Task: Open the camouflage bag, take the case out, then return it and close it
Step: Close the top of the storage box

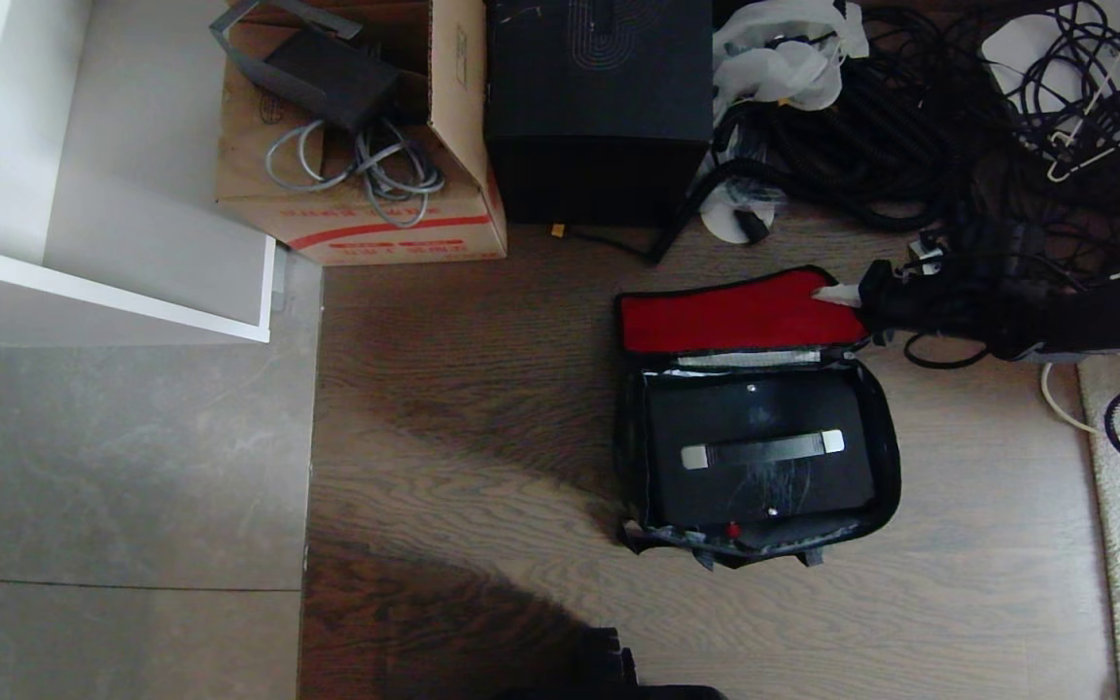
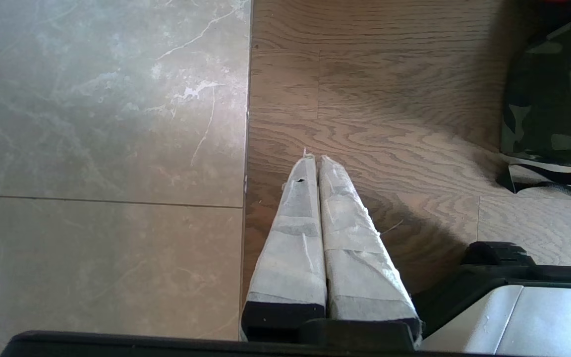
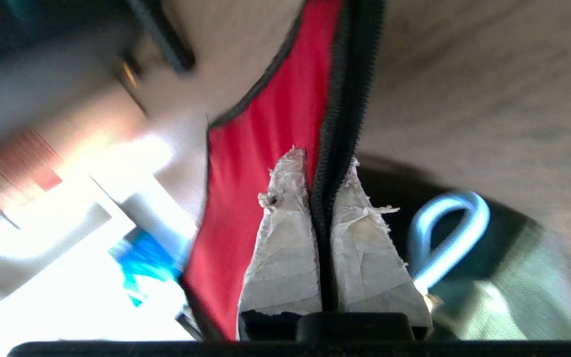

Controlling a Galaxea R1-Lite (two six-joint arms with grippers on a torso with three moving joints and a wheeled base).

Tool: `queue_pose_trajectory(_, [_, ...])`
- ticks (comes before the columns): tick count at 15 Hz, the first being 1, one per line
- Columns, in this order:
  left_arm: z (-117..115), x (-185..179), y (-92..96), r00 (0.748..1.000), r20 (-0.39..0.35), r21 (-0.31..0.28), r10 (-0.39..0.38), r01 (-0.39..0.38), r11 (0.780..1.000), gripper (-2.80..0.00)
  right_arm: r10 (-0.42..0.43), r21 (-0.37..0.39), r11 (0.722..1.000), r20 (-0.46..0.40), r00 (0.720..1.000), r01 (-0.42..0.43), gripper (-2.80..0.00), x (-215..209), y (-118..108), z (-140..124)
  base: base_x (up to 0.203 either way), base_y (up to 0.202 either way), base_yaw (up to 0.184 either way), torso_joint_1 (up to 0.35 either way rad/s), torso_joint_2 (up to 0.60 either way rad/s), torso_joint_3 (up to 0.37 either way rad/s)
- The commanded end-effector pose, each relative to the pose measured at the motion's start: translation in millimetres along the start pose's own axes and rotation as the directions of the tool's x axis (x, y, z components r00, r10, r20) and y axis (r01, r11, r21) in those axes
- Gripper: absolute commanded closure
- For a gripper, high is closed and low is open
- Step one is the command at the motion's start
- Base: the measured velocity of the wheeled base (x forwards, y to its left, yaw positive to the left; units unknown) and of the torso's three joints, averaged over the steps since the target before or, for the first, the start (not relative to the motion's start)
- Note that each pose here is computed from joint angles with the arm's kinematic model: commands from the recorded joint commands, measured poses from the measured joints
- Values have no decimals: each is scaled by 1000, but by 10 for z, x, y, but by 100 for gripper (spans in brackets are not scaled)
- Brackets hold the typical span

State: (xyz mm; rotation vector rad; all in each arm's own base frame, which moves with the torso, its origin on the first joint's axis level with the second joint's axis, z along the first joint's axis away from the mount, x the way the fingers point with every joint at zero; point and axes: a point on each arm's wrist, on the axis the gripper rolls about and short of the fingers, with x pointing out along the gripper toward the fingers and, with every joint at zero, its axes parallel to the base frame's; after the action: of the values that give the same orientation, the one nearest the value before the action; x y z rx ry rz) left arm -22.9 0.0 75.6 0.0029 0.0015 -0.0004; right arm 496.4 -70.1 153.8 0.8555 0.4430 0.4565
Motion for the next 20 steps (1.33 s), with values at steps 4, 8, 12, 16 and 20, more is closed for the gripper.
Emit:
queue_pose_trajectory(4, [0, 0, 0, 1000, 0, 0, 0, 0, 1000, 0, 22, -187, 982, -82, 996, -37, 0, -419, 348, -206, 0, 0, 0, 0, 0, 0])
queue_pose_trajectory(8, [0, 0, 0, 1000, 0, 0, 0, 0, 1000, 0, 65, -305, 946, -148, 987, -108, 0, -721, 591, -410, 0, 0, 0, 0, 0, 0])
queue_pose_trajectory(12, [-3, 1, 0, 1000, -1, 0, 0, 0, 1000, 0, 60, -364, 923, -195, 979, -129, 0, -906, 638, -602, 0, 0, 0, 0, 0, 0])
queue_pose_trajectory(16, [-2, 1, 0, 1000, -1, 0, 0, 0, 1000, 0, 10, -344, 935, -224, 974, -89, 0, -1097, 629, -820, 0, 0, 0, 0, 0, 0])
queue_pose_trajectory(20, [-4, 1, 0, 1000, -1, 0, 0, 0, 1000, 0, -43, -336, 940, -283, 958, -57, 0, -1217, 504, -979, 0, 0, 0, 0, 0, 0])
